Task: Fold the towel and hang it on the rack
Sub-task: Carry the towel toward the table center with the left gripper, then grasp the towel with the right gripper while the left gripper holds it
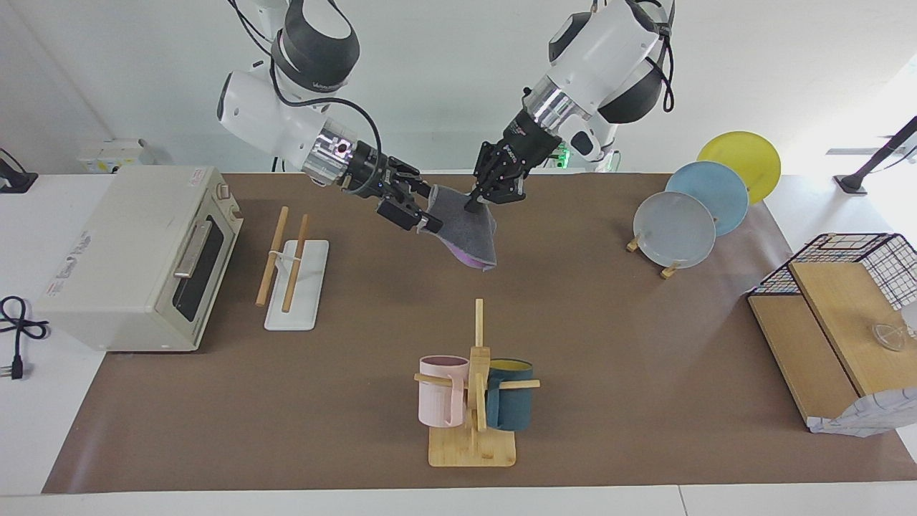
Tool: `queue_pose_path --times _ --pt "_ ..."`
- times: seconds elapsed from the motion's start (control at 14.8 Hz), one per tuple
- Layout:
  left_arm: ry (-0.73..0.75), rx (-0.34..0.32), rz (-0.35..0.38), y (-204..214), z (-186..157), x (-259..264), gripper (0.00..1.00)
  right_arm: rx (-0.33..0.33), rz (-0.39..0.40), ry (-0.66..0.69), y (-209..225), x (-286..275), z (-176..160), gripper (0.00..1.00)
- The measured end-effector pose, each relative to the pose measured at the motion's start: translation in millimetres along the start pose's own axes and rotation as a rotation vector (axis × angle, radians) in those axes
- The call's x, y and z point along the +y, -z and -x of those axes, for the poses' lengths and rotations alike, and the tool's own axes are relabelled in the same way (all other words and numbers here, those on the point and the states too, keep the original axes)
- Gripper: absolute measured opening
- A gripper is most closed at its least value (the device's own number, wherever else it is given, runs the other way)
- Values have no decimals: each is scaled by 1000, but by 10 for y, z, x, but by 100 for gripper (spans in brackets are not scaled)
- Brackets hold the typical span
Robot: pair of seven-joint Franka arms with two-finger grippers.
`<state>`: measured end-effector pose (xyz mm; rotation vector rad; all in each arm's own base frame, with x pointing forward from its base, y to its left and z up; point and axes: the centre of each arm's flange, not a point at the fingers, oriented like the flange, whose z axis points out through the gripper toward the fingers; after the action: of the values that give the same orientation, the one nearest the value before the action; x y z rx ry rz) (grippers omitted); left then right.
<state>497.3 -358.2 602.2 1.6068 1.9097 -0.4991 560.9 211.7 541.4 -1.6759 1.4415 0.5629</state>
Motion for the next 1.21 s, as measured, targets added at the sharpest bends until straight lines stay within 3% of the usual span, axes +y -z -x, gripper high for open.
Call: queue_pose_path --times 0.34,0.94,1.21 --pt "3 -1 4 -4 1 -19 4 17 -20 16 -206 33 82 96" --pt "13 0 6 -2 -3 -30 4 17 -17 157 -232 40 104 4" --pt "20 -3 13 5 -4 -28 4 15 -11 161 -243 50 108 2"
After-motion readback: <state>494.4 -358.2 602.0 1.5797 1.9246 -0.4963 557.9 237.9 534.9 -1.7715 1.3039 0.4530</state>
